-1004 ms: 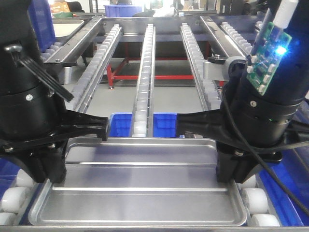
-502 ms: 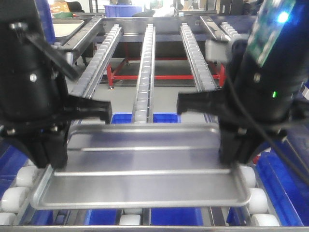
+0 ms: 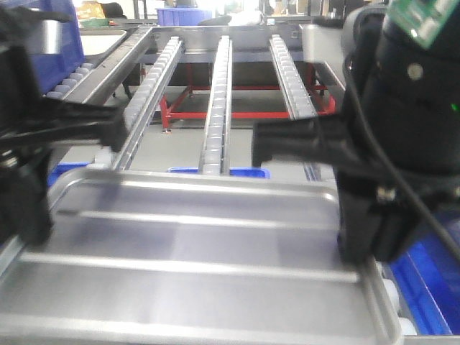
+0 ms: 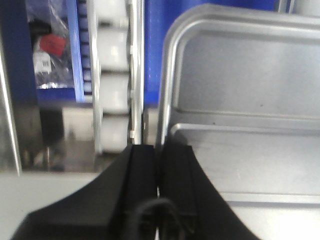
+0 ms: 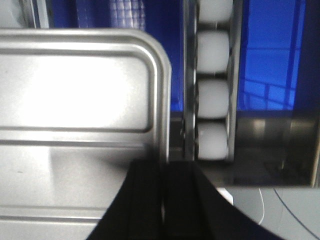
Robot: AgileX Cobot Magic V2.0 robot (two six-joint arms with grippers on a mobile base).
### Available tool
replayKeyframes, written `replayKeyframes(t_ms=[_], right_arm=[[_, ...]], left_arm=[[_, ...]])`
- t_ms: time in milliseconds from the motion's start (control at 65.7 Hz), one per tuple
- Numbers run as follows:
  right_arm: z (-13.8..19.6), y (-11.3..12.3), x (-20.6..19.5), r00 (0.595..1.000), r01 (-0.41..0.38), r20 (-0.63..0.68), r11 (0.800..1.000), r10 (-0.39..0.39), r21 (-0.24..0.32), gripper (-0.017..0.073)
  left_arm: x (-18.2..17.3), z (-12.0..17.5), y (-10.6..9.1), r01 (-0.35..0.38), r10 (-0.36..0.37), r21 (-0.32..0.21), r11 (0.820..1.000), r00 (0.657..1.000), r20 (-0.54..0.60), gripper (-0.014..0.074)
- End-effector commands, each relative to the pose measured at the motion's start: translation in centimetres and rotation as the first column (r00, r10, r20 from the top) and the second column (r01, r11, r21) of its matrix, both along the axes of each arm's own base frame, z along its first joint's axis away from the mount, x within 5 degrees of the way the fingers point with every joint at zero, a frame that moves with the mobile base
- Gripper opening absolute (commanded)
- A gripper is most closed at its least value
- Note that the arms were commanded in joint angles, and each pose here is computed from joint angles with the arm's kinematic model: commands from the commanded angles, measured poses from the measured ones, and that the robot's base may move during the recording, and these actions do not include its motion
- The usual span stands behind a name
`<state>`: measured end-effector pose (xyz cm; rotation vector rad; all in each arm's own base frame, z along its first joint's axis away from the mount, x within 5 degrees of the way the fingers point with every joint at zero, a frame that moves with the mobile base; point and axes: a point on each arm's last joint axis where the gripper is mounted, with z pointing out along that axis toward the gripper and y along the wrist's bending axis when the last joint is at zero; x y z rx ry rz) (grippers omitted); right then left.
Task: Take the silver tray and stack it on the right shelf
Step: 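Lift the tray with both grippers and pull it back off the rollers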
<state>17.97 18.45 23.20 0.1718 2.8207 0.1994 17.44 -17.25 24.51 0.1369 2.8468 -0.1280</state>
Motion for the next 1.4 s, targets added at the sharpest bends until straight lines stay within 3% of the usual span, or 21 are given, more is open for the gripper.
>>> replayKeyframes(t_ms=[0, 183, 365, 472, 928, 1384], right_arm=[[1.7, 0.7, -0.8, 0.998, -0.005, 0.055, 0.994, -0.001, 0.109, 0.007], [1.2, 0.7, -2.9, 0.999, 0.022, 0.044, 0.993, -0.027, 0.116, 0.007], [0.8, 0.1, -5.2, 0.998, 0.041, 0.044, 0.997, -0.044, 0.064, 0.007], [1.2, -0.1, -5.8, 0.998, 0.021, 0.058, 0.998, -0.025, 0.064, 0.007], [2.2, -0.9, -6.2, 0.997, 0.004, 0.076, 0.998, -0.009, 0.063, 0.007], [1.5, -1.3, -6.2, 0.997, 0.003, 0.075, 1.0, -0.005, 0.028, 0.007]], left_arm=[[-1.4, 1.5, 0.0, -0.02, 0.026, -0.107, 0.994, 0.998, 0.05, -0.01], [-3.9, 0.9, 0.5, -0.031, 0.034, -0.119, 0.992, 0.999, 0.029, -0.01], [-5.8, 0.7, -0.4, -0.017, 0.022, -0.115, 0.993, 0.999, 0.042, -0.0099], [-6.5, 0.7, -0.6, -0.026, 0.029, -0.101, 0.995, 0.999, 0.023, -0.01], [-6.3, -0.3, -1.4, -0.041, 0.042, -0.046, 0.998, 0.999, 0.006, -0.01], [-6.2, 0.4, -1.8, -0.029, 0.03, -0.066, 0.997, 0.999, 0.018, -0.01]])
